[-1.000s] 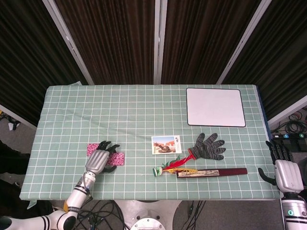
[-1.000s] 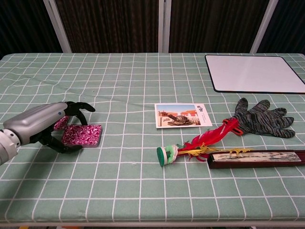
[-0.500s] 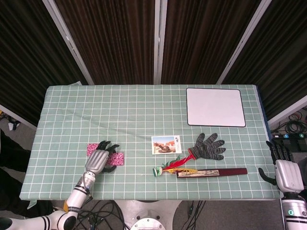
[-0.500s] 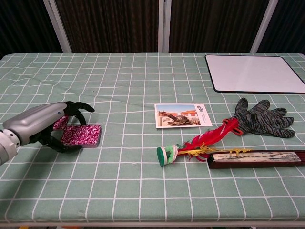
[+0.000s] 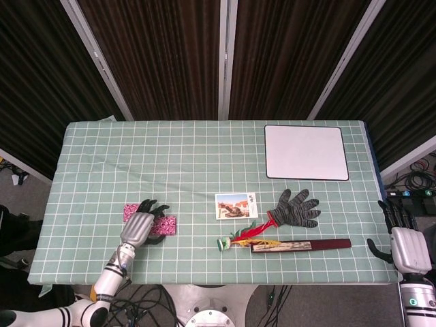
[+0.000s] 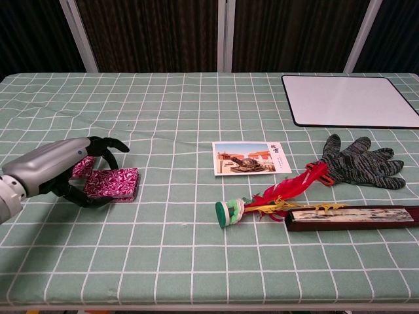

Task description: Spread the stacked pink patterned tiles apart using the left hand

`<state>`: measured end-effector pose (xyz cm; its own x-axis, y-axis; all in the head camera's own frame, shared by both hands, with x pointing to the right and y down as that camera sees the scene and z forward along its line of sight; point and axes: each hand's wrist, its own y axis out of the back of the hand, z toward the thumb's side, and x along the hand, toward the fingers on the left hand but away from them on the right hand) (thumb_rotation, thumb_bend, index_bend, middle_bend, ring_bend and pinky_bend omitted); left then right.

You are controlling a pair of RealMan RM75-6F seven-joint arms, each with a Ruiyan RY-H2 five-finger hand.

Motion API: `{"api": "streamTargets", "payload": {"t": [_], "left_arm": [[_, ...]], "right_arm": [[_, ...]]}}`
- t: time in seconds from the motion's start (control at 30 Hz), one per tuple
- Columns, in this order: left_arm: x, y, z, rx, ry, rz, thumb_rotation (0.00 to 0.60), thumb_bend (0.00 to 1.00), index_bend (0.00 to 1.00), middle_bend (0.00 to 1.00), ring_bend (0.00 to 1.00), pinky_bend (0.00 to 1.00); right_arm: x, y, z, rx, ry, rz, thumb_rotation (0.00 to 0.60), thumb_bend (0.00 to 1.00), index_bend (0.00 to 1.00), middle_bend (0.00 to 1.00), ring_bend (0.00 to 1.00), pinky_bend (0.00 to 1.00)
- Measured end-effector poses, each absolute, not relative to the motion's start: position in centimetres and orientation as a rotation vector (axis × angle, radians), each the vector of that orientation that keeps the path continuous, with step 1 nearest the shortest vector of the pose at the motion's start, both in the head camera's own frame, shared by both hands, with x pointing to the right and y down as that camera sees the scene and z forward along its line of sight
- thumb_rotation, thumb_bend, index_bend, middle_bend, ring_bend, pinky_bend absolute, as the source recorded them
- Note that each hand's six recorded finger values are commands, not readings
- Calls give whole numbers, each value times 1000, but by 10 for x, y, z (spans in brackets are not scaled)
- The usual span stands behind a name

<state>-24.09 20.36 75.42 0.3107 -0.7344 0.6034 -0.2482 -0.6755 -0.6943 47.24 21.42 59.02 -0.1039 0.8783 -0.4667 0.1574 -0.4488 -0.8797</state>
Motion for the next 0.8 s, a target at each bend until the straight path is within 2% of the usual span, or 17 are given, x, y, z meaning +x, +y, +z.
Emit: {"api": "streamTargets", "payload": {"t": [0.4,0.8], "left_arm": [[-241,199,747,-2086,869,-1329,600,283,188,407,79,56],[-240,171,740,-2070,851,-1314,600,285,189,414,80,56]], "right_arm": [[472,214,590,-1593,-1148,1605,600,228,0,0,0,0],[471,213,589,-1595,-1150,1601,600,228,0,0,0,0]]}}
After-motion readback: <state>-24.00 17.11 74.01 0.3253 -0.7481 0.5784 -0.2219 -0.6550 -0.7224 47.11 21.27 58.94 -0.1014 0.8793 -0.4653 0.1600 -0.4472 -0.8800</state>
